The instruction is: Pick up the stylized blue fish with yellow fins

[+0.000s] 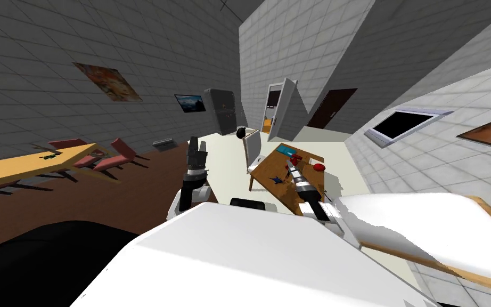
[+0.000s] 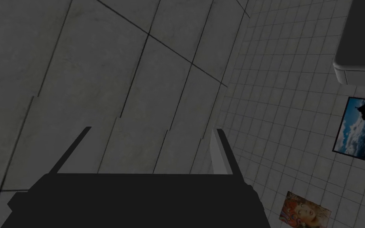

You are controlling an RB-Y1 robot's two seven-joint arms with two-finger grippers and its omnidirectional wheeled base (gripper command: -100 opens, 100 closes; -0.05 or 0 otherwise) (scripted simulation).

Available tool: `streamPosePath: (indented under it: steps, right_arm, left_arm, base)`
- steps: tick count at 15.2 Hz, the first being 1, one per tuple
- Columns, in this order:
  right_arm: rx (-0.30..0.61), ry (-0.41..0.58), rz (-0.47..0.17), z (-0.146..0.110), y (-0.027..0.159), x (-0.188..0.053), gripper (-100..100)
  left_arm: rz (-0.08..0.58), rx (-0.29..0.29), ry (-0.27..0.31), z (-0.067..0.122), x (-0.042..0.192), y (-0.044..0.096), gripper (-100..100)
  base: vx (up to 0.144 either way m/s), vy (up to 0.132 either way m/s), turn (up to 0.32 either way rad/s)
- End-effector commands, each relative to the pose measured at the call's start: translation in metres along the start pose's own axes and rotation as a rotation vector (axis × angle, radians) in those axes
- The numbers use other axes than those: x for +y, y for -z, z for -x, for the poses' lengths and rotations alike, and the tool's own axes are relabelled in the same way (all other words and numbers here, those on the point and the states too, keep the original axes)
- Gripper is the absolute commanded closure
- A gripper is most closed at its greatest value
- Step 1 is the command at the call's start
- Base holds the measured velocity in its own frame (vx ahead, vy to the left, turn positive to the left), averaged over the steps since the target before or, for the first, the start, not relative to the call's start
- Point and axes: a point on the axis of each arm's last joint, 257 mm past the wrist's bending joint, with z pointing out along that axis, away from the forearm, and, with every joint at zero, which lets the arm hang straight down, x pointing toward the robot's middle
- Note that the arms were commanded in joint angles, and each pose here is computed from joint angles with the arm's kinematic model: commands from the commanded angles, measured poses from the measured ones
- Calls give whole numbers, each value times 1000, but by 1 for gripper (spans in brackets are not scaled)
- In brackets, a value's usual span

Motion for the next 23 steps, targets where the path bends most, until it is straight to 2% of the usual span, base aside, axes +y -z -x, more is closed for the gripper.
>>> streamPosePath:
  steps: [1, 2, 3, 4, 5, 6, 7, 8, 9, 10, 11, 12, 13, 14, 15, 16, 17, 18, 19, 20, 21, 22, 23]
  right_arm:
    - [31, 59, -36, -8, 1, -17, -100]
    - [70, 121, -76, -17, 7, -35, -100]
    - [71, 126, -76, -17, 7, -35, -100]
    - [111, 188, -116, -26, 14, -55, -100]
    - [112, 193, -116, -26, 14, -55, -100]
    - [154, 255, -155, -34, 22, -75, -100]
    - [154, 260, -155, -34, 22, -75, -100]
    - [198, 320, -194, -42, 32, -96, -100]
    - [199, 326, -194, -42, 32, -96, -100]
    - [244, 384, -232, -48, 44, -117, -100]
    - [244, 390, -231, -48, 44, -117, -100]
    - [291, 449, -268, -55, 57, -137, -100]
    - [292, 454, -267, -54, 57, -137, -100]
    - [340, 514, -302, -60, 72, -158, -100]
    - [340, 516, -301, -60, 72, -158, -100]
    - [390, 575, -335, -64, 89, -179, -100]
    - [390, 577, -334, -64, 89, -179, -100]
    - [441, 631, -366, -67, 107, -199, -100]
    - [441, 635, -366, -67, 107, -199, -100]
    - [493, 687, -395, -70, 126, -218, -100]
    - [494, 690, -395, -70, 126, -218, -100]
    - [547, 742, -422, -72, 146, -237, -100]
    - [547, 742, -422, -72, 146, -237, -100]
  left_arm:
    - [0, 0, 0, 0, 0, 0, 0]
    - [0, 0, 0, 0, 0, 0, 0]
    - [0, 0, 0, 0, 0, 0, 0]
    - [0, 0, 0, 0, 0, 0, 0]
    - [0, 0, 0, 0, 0, 0, 0]
    - [0, 0, 0, 0, 0, 0, 0]
    - [0, 0, 0, 0, 0, 0, 0]
    - [0, 0, 0, 0, 0, 0, 0]
    - [0, 0, 0, 0, 0, 0, 0]
    - [0, 0, 0, 0, 0, 0, 0]
    - [0, 0, 0, 0, 0, 0, 0]
    - [0, 0, 0, 0, 0, 0, 0]
    - [0, 0, 0, 0, 0, 0, 0]
    - [0, 0, 0, 0, 0, 0, 0]
    - [0, 0, 0, 0, 0, 0, 0]
    - [0, 0, 0, 0, 0, 0, 0]
    - [0, 0, 0, 0, 0, 0, 0]
    - [0, 0, 0, 0, 0, 0, 0]
    - [0, 0, 0, 0, 0, 0, 0]
    - [0, 0, 0, 0, 0, 0, 0]
    - [0, 0, 0, 0, 0, 0, 0]
    - [0, 0, 0, 0, 0, 0, 0]
    - [0, 0, 0, 0, 0, 0, 0]
  base:
    - [-23, -8, 333]
    - [-24, -8, 345]
    - [-23, -7, 368]
    - [-25, -3, 472]
    - [-25, -7, 354]
    - [-26, -2, 430]
    - [-22, -7, 351]
    - [-22, -3, 452]
    - [-23, -6, 358]
    - [-28, -4, 386]
    - [-25, -6, 327]
    - [-23, 1, 383]
    - [-23, -2, 320]
    - [-24, 1, 423]
    - [-23, -4, 380]
    - [-26, -1, 469]
    - [-24, -6, 353]
    - [-21, -2, 354]
    - [-21, -3, 300]
    - [-25, 0, 389]
    - [-24, -4, 350]
    - [-23, -1, 357]
    - [-19, -2, 305]
